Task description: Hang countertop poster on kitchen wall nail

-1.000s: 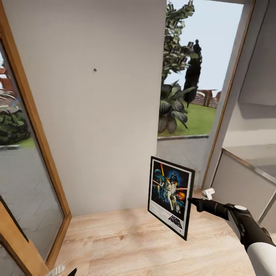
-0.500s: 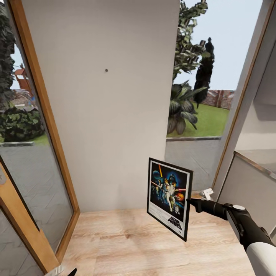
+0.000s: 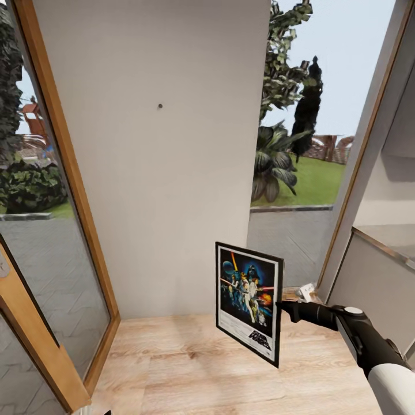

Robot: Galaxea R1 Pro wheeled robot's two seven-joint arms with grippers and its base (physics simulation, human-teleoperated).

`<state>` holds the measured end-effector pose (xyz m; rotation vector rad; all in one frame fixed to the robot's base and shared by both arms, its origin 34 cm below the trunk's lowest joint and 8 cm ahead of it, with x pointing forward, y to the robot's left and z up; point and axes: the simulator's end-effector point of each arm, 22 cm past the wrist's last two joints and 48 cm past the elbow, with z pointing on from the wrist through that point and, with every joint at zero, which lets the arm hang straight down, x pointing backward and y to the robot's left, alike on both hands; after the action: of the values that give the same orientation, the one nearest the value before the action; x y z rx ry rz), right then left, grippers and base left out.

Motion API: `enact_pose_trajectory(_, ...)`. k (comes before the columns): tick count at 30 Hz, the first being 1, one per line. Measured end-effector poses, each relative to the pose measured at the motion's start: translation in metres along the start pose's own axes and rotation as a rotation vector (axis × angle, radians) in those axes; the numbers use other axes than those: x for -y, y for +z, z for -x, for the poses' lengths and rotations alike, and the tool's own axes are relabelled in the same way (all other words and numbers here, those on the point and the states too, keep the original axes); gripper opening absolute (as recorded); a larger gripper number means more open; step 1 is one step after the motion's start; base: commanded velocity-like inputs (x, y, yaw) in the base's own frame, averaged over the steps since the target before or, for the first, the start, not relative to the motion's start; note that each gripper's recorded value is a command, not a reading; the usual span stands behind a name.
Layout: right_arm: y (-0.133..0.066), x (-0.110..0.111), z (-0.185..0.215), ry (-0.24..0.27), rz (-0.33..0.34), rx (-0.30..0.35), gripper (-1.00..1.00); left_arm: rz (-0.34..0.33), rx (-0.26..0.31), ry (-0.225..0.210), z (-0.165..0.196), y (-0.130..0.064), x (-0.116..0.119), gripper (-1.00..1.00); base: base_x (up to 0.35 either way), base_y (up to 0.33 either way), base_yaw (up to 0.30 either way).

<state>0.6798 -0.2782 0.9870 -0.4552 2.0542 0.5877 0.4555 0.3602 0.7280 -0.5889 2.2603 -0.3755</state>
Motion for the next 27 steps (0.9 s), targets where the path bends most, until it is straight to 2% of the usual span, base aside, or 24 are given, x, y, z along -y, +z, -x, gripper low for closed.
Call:
enact_pose_trajectory(4, 0.002, -0.007, 0.007, -0.029, 0.014, -0.001, -1.00, 0.015, -0.011, 0.001, -0.007, -0.004, -0.006, 1.00, 0.000, 0.000, 0.000)
enact_pose_trajectory(9, -0.001, -0.016, 0.031, -0.071, 0.032, 0.027, -1.00, 0.026, -0.024, 0.000, -0.017, -0.008, -0.012, 1.00, 0.000, 0.000, 0.000)
enact_pose_trajectory(13, 0.001, -0.050, 0.069, -0.063, 0.098, 0.047, -1.00, 0.031, -0.029, 0.000, -0.020, -0.010, -0.015, 1.00, 0.000, 0.000, 0.000)
enact_pose_trajectory(20, 0.004, -0.090, 0.124, -0.081, 0.151, 0.069, -1.00, 0.078, -0.050, 0.002, -0.035, -0.018, -0.030, 1.00, 0.000, 0.000, 0.000)
enact_pose_trajectory(22, 0.009, -0.111, 0.152, -0.105, 0.183, 0.071, -1.00, 0.096, -0.059, 0.003, -0.041, -0.022, -0.037, 1.00, 0.000, 0.000, 0.000)
enact_pose_trajectory(23, 0.015, -0.136, 0.187, -0.103, 0.222, 0.071, -1.00, 0.106, -0.064, 0.005, -0.044, -0.024, -0.041, 1.00, 0.000, 0.000, 0.000)
enact_pose_trajectory(27, 0.008, -0.172, 0.250, -0.119, 0.292, 0.113, -1.00, 0.109, -0.064, 0.005, -0.045, -0.025, -0.042, 1.00, 0.000, 0.000, 0.000)
